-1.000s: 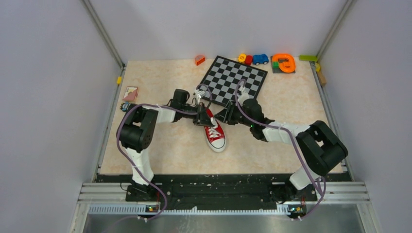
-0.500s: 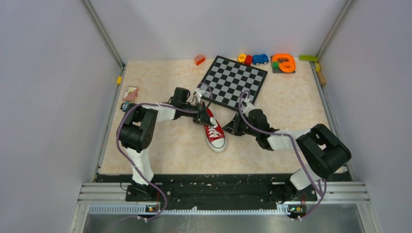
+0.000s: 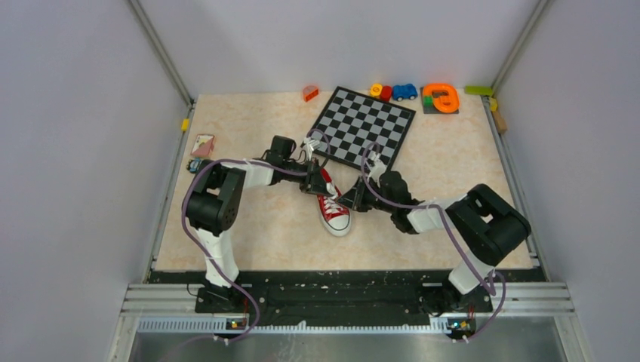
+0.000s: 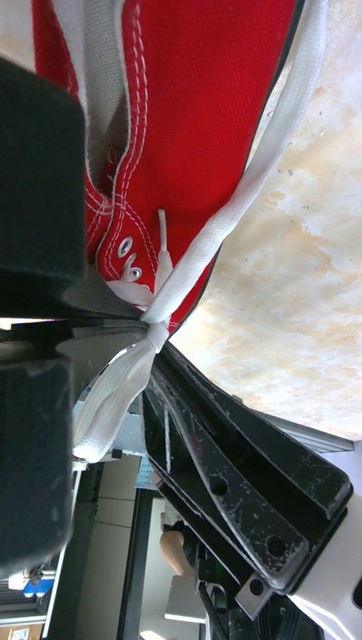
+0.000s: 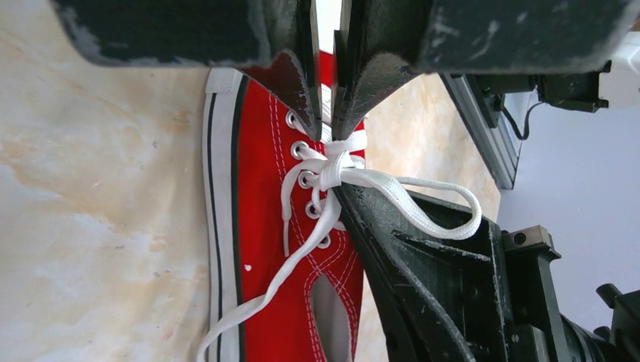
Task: Tie the shoes
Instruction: Cross the shoelace with the shoelace.
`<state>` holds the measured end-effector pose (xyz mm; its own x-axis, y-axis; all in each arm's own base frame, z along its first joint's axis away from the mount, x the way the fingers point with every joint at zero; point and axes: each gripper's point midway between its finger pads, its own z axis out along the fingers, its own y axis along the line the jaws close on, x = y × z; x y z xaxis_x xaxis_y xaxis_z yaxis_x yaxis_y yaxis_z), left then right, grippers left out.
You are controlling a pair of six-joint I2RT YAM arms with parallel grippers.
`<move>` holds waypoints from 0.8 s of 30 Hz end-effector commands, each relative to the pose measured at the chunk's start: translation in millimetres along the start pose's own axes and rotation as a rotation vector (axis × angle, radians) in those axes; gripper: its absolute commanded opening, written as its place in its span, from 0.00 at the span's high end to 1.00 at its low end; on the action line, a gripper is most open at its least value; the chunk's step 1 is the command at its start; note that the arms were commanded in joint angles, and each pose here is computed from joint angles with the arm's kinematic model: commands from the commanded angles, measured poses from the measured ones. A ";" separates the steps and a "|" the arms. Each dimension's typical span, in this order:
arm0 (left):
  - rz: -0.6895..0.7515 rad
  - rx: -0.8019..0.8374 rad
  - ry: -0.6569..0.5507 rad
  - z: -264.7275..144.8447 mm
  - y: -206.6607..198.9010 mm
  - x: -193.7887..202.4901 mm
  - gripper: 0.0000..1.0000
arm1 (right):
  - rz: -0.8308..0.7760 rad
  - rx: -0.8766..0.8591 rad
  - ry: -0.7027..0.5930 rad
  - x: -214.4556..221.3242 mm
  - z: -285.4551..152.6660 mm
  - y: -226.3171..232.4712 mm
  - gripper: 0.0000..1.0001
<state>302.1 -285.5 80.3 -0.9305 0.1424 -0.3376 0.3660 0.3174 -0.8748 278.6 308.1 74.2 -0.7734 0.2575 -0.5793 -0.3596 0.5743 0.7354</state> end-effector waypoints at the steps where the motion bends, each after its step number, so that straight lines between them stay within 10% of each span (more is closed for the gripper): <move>1: 0.047 0.016 -0.008 -1.0 -5.8 -10.6 1.00 | -0.039 -0.081 -0.047 -10.9 11.5 23.1 0.88; 24: 0.046 0.012 0.010 -7.3 -7.3 -10.6 1.00 | -0.171 -0.155 -0.127 -29.5 24.4 38.5 0.72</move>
<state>307.5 -281.4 83.4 -0.9283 0.1439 -0.3430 0.3717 0.3279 -0.8685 291.0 329.1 71.1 -0.7327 0.2428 -0.6358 -0.4307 0.5580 0.7094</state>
